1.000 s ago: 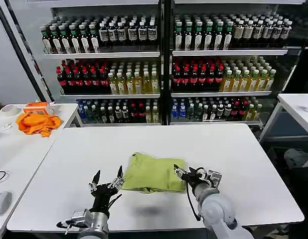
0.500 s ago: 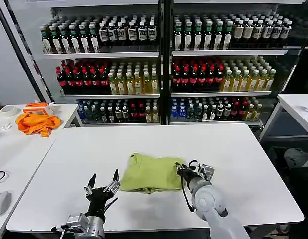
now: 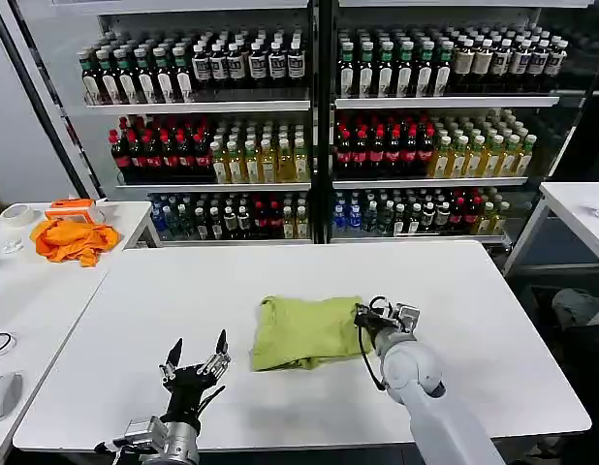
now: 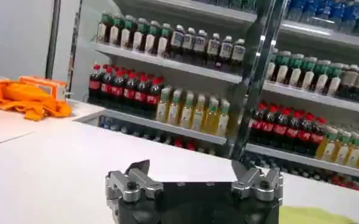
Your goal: Fold and organize the clothes.
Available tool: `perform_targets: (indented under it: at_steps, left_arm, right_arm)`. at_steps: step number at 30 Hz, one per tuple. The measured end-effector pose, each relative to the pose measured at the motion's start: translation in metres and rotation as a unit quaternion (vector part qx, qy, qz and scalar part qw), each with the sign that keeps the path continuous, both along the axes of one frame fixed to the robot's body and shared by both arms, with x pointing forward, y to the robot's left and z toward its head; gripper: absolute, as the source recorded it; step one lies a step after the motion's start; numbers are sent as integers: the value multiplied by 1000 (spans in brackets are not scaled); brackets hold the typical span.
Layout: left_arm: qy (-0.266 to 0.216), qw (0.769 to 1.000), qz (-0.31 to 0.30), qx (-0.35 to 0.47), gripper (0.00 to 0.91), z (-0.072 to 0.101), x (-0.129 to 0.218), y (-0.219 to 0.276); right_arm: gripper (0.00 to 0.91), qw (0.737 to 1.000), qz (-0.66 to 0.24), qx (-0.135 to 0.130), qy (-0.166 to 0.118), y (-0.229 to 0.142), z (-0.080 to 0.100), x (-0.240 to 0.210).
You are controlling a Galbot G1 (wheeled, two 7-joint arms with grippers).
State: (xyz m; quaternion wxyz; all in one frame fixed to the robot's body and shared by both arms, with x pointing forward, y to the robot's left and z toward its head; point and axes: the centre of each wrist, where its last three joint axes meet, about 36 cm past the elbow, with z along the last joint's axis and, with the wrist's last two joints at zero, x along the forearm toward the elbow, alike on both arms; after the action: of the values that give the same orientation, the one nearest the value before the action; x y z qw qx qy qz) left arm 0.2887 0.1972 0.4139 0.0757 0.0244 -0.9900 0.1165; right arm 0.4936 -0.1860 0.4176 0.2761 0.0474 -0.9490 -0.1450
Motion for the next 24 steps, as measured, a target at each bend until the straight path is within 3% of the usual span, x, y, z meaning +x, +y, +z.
perform_targets:
  at_steps: [4,5,6,12,18,24]
  left_arm:
    - [-1,1000,-4,-1,907,1,-1,-2]
    - [-1,1000,-5,-1,907,1,-1,-3]
    - [-2,1000,-5,0,907,1,-1,-3]
    - [-10,1000,-17,11,907,3,-3,-5]
    - [-23,999,-30,30,907,7,-5,-7]
    - [-35,997,-45,48,907,11,-7,-10]
  right_arm:
    - [30,1000,-1,-24,-9,-11,1,11]
    - [867,999,0,-31,-12,-14,1,13]
    - [907,999,2,-38,-15,-16,1,14]
    - [907,996,18,-78,-51,-24,1,10]
    - [907,984,15,-124,-126,-35,-3,-15]
    - [907,970,-5,-148,-194,-49,-4,-62]
